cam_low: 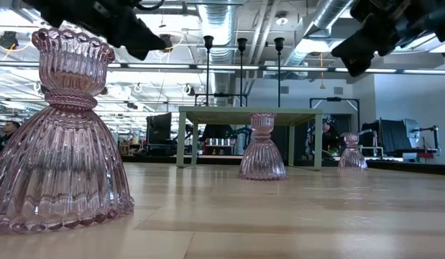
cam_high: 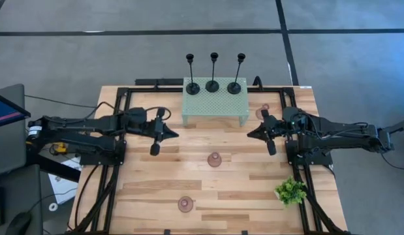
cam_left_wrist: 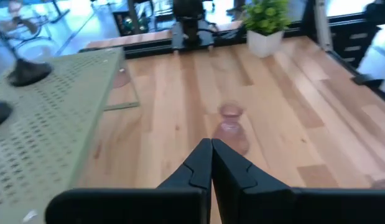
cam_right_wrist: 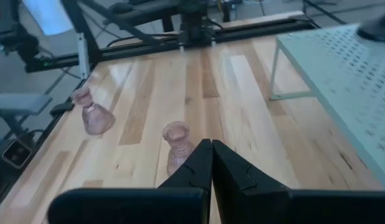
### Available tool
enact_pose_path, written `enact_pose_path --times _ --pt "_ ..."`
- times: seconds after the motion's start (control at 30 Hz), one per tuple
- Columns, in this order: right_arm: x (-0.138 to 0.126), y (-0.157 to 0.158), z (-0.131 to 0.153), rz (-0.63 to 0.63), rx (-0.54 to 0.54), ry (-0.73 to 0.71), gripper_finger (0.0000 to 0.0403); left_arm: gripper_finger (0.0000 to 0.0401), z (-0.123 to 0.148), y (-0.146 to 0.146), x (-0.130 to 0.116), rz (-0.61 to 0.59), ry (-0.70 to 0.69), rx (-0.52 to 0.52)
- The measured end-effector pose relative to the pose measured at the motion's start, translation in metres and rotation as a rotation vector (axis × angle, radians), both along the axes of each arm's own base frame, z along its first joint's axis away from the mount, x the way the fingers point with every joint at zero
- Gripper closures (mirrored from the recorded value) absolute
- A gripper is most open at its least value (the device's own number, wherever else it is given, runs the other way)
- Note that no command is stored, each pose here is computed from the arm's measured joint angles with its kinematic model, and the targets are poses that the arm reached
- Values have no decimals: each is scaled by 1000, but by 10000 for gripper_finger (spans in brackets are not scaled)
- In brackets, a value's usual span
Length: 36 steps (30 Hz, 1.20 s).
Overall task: Pick & Place candle stick holders
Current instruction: Put the top purple vase candle holder on the shelf
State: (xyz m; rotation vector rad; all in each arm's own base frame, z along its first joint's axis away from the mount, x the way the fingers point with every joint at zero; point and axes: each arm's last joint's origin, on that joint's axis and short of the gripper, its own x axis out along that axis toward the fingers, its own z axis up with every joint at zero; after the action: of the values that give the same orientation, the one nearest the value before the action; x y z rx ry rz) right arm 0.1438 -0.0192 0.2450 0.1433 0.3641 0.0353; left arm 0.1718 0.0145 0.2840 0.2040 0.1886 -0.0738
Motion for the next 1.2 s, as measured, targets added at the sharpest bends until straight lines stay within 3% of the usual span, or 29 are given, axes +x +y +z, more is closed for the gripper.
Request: enact_pose_path --times 0.33,0.9,1.07,1.2 --pt "4 -1 -3 -26 33 26 403 391 -13 -5 -1 -33 33 -5" --pt "20 -5 -6 -27 -4 12 403 390 -11 -5 -1 -31 14 -6" --pt "18 -10 -14 -252 23 95 403 391 -11 -5 -1 -31 13 -6" --pt "8 -11 -20 -341 -5 194 403 393 -14 -5 -1 -32 21 -6"
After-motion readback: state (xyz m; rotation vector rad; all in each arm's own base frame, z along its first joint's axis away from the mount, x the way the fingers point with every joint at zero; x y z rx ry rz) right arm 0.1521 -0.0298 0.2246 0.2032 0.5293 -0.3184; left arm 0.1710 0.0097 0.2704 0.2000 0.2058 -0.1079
